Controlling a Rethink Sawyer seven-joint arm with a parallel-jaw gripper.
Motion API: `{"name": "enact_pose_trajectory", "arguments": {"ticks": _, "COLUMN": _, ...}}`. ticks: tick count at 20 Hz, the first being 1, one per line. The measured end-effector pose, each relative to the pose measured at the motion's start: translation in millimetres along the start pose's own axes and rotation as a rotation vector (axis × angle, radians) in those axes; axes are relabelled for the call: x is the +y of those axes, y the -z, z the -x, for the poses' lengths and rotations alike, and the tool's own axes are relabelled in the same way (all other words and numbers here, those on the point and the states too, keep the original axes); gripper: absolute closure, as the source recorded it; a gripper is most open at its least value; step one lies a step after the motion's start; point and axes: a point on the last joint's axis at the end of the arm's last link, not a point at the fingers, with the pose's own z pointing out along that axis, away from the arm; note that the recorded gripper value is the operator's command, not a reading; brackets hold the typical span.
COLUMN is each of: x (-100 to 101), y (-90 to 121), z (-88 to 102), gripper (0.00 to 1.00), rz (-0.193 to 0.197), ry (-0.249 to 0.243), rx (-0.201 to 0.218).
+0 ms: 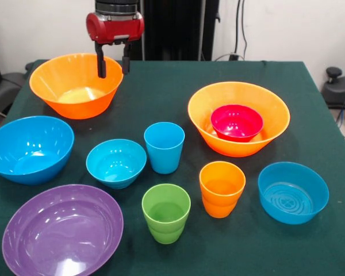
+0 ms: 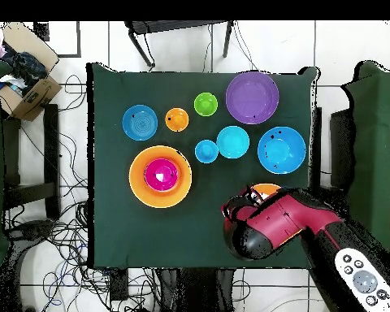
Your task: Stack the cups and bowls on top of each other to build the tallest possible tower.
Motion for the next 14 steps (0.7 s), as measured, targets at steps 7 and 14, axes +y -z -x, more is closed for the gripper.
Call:
{"name": "enact_pose_trajectory", "arguments": {"ticks": 7, "x": 0.0, "y": -2.4, "z": -17.3, "gripper": 0.0, "rz": 0.0, "ry": -0.023, "rx": 0.039}}
{"name": "enact_pose_trajectory", "arguments": {"ticks": 14, "x": 1.4, "y": -3.8, "z": -28.0, "gripper": 0.0, "rz": 0.0, "ry": -0.034, "rx": 0.067}}
